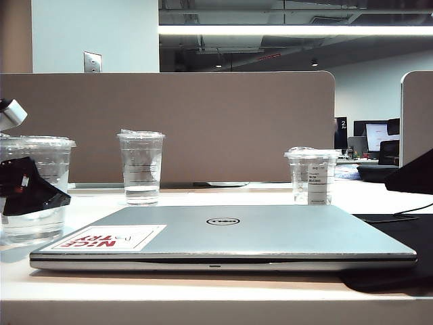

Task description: Pick up the coffee cup on the middle and place it on the left side of the laptop.

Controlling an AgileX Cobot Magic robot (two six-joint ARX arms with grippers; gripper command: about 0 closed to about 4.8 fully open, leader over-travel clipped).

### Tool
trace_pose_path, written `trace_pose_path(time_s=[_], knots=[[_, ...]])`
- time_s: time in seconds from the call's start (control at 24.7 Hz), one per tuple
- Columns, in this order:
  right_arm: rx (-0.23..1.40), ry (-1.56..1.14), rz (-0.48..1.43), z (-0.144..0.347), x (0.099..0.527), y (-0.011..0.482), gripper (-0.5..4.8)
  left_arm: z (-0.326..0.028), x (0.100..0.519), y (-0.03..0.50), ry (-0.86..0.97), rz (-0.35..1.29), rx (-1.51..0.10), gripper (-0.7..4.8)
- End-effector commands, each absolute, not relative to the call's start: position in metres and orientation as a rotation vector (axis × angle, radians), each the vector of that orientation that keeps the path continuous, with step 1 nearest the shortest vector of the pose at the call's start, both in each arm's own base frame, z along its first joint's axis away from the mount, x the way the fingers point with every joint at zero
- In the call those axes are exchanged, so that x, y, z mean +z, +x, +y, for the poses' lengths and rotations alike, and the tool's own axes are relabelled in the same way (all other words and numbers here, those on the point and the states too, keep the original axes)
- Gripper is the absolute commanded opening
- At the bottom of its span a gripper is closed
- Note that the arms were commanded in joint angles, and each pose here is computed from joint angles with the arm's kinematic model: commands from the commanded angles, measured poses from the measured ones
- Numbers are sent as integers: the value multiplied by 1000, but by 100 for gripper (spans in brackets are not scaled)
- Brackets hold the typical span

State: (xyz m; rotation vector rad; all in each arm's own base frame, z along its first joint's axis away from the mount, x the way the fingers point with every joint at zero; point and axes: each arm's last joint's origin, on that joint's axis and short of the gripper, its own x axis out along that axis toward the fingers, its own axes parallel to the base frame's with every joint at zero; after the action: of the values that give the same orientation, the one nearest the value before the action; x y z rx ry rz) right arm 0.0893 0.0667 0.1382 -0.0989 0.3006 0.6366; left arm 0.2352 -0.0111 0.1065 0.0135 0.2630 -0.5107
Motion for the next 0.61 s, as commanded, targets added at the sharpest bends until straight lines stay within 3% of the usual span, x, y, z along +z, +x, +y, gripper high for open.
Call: trace_pose_path(time_s=[0.04, 0.61], knots=[[636, -93, 288, 67, 138, 90, -5, -11, 103, 234, 3, 304, -512, 479], [635, -93, 288, 67, 138, 90, -5, -5, 111, 198, -41, 291, -465, 479]])
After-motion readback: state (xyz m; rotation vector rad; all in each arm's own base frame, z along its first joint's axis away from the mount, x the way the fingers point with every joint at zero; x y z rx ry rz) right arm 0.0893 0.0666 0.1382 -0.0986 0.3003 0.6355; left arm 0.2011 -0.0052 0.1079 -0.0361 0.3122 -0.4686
